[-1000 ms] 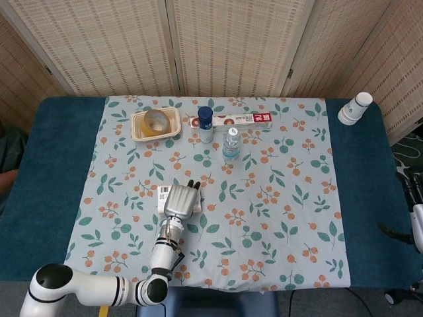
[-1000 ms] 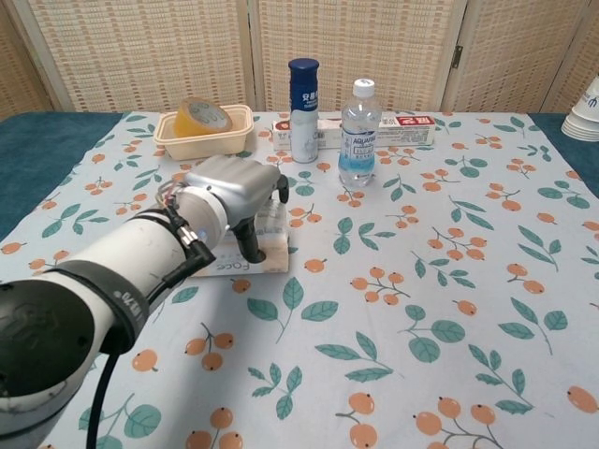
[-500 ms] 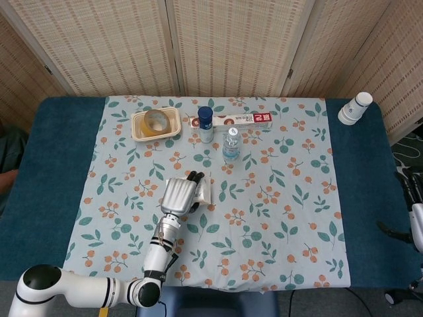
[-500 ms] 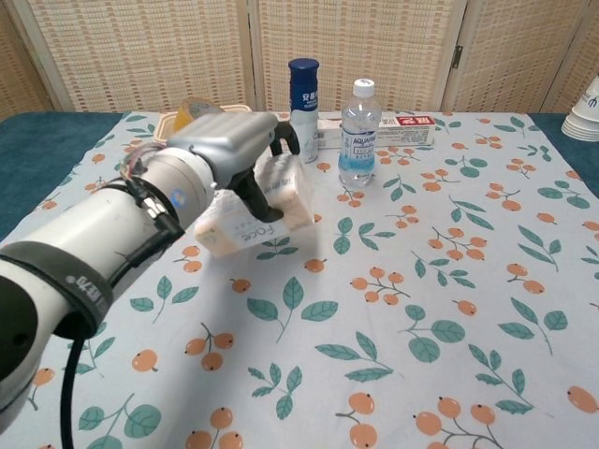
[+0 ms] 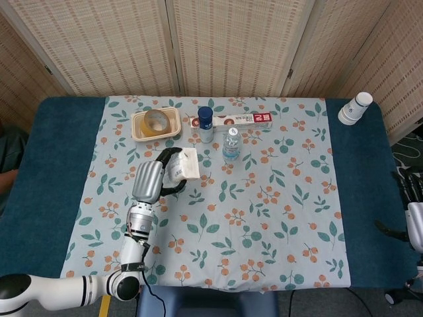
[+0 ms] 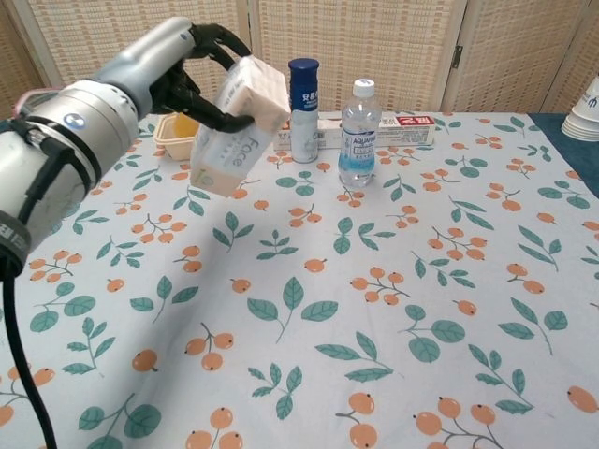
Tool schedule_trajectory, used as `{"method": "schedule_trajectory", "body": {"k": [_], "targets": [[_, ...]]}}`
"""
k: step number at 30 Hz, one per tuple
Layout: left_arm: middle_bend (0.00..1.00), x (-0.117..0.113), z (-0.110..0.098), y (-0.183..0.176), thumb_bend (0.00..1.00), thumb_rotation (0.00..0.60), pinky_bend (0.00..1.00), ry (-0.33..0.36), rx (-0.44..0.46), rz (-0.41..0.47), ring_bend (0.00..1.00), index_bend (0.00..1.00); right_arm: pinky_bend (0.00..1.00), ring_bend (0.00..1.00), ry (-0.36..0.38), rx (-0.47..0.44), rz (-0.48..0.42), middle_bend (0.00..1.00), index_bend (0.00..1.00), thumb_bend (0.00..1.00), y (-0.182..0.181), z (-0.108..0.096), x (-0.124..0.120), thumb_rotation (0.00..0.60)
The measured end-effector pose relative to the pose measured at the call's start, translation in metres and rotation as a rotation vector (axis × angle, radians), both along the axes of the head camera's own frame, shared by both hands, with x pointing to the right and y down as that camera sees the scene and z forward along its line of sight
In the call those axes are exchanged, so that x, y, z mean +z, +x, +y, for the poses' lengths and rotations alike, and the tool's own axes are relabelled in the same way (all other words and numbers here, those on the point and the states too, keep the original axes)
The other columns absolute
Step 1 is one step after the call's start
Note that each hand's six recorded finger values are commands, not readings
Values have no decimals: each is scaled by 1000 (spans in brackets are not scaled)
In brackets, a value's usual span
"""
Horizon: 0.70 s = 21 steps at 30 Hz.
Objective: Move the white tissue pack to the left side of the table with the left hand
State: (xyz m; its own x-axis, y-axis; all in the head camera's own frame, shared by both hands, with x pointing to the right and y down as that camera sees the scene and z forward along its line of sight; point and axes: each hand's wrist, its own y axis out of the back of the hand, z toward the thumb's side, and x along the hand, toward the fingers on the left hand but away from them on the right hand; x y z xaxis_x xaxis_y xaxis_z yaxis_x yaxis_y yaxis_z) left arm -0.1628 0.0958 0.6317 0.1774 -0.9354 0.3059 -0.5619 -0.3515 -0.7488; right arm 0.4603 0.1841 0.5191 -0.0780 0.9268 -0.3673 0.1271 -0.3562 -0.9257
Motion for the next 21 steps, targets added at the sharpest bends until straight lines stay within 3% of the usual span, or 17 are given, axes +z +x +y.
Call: {"method": "schedule_trajectory", "body": {"k": [8,13,21], "targets": [[595,15,-6,-48,336,600,1000,2,-186,193,975,491,0,0,-8,-2,21,0,14,94,-2,0,5,600],[596,29,-5,-77,337,600,1000,3,-293,265,979,490,0,0,-14,-3,23,0,14,94,-3,0,8,600],[596,51,7,-113,339,600,1000,-4,-451,426,978,489,0,0,-44,-12,39,0,14,95,-6,1,18,600]]}}
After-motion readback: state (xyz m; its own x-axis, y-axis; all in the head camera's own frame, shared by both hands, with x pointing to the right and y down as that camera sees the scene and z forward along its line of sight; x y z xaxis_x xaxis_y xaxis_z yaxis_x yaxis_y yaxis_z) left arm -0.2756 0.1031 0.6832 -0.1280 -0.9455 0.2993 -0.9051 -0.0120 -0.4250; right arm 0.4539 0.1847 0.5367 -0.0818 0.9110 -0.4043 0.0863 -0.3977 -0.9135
